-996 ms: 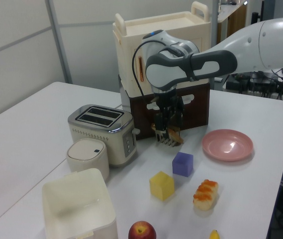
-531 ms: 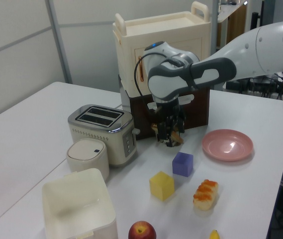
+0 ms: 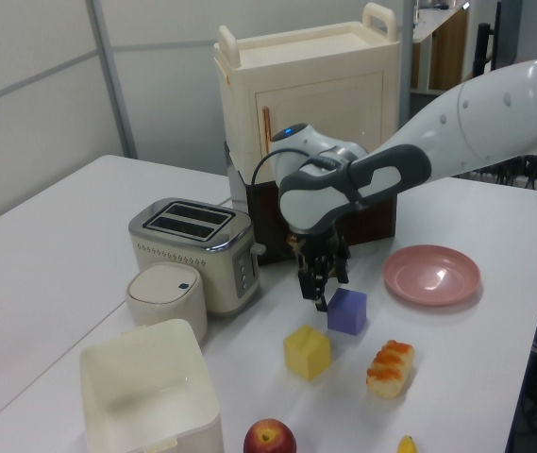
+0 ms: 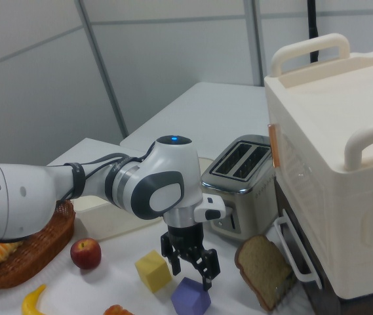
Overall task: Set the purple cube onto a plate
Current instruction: 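Move the open gripper over the purple cube and lower it, then close the gripper on the purple cube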
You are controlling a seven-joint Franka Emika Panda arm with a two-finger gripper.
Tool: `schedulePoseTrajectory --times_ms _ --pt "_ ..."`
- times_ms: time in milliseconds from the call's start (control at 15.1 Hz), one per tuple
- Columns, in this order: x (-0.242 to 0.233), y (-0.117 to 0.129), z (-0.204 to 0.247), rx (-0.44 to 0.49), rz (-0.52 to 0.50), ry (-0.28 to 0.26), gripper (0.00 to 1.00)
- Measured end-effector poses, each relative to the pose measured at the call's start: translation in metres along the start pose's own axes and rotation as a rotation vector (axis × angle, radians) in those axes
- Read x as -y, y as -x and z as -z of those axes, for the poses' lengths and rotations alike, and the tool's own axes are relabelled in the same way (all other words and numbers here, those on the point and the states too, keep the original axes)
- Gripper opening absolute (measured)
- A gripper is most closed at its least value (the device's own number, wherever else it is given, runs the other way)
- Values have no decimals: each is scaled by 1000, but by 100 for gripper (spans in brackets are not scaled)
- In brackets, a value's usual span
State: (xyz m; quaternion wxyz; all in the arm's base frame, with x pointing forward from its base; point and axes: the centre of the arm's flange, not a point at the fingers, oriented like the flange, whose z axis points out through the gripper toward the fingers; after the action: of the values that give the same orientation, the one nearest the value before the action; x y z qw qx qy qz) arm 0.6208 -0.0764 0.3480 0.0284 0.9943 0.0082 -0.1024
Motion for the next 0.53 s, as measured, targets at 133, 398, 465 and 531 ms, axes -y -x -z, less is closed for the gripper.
schedulePoseTrajectory --times_ms 133,398,465,531 --pt "4 -1 -3 4 7 2 100" --pt "6 -2 -3 4 10 2 100" --pt "6 -2 -3 4 10 2 100" --pt "6 -2 -3 4 10 2 100"
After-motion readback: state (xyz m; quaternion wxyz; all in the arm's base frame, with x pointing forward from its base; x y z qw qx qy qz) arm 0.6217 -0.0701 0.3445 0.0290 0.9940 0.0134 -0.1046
